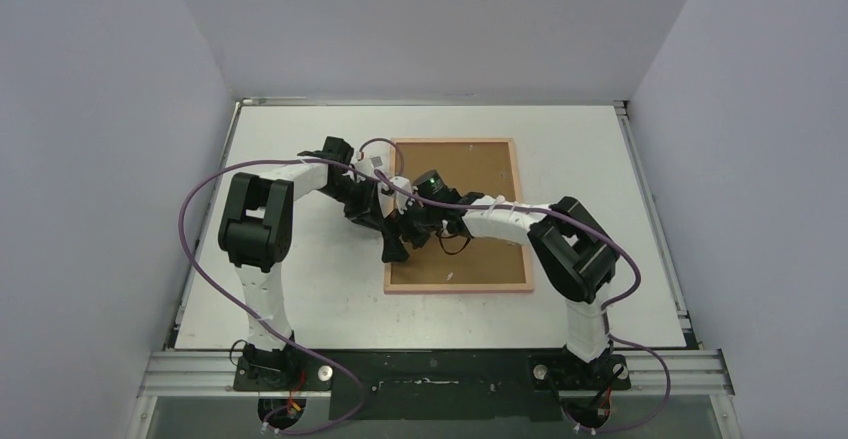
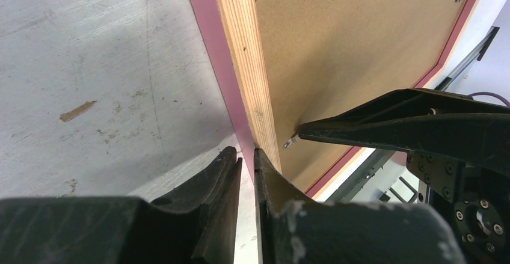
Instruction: Put the photo into the frame
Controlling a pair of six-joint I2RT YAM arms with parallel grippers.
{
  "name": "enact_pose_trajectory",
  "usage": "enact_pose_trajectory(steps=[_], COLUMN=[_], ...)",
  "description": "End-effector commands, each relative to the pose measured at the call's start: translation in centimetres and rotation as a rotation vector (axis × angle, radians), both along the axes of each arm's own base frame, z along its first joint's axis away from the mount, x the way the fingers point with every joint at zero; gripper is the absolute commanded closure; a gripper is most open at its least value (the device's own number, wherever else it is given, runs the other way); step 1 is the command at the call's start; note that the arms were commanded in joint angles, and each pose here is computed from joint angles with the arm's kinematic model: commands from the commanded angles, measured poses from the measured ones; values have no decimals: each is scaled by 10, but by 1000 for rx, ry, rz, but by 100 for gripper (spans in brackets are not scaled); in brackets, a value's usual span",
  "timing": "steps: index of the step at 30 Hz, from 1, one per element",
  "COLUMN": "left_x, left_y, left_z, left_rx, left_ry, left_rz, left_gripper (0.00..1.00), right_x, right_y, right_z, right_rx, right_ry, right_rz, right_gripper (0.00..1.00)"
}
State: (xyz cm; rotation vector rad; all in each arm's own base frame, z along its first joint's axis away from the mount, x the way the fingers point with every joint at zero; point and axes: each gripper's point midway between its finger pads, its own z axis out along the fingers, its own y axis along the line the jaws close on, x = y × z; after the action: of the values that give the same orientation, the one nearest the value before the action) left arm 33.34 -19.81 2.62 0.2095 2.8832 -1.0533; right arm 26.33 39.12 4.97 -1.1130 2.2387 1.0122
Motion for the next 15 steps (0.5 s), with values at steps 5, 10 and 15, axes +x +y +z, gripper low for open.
enact_pose_trajectory(steps=[5, 10, 15], left_x=[14, 14, 14], left_y=[5, 4, 6], left_z=[-13, -12, -11], left_rx=[65, 63, 68], left_ry=[-61, -59, -67], left_rz=[-11, -11, -12], left_gripper=[87, 88, 88], right_x=[-21, -24, -13], right_y=[-4, 4, 2], right_z=[21, 21, 30], right_rx=[37, 58, 49], right_ry=[24, 35, -16], right_rz=[2, 10, 2], right_gripper=[2, 2, 2])
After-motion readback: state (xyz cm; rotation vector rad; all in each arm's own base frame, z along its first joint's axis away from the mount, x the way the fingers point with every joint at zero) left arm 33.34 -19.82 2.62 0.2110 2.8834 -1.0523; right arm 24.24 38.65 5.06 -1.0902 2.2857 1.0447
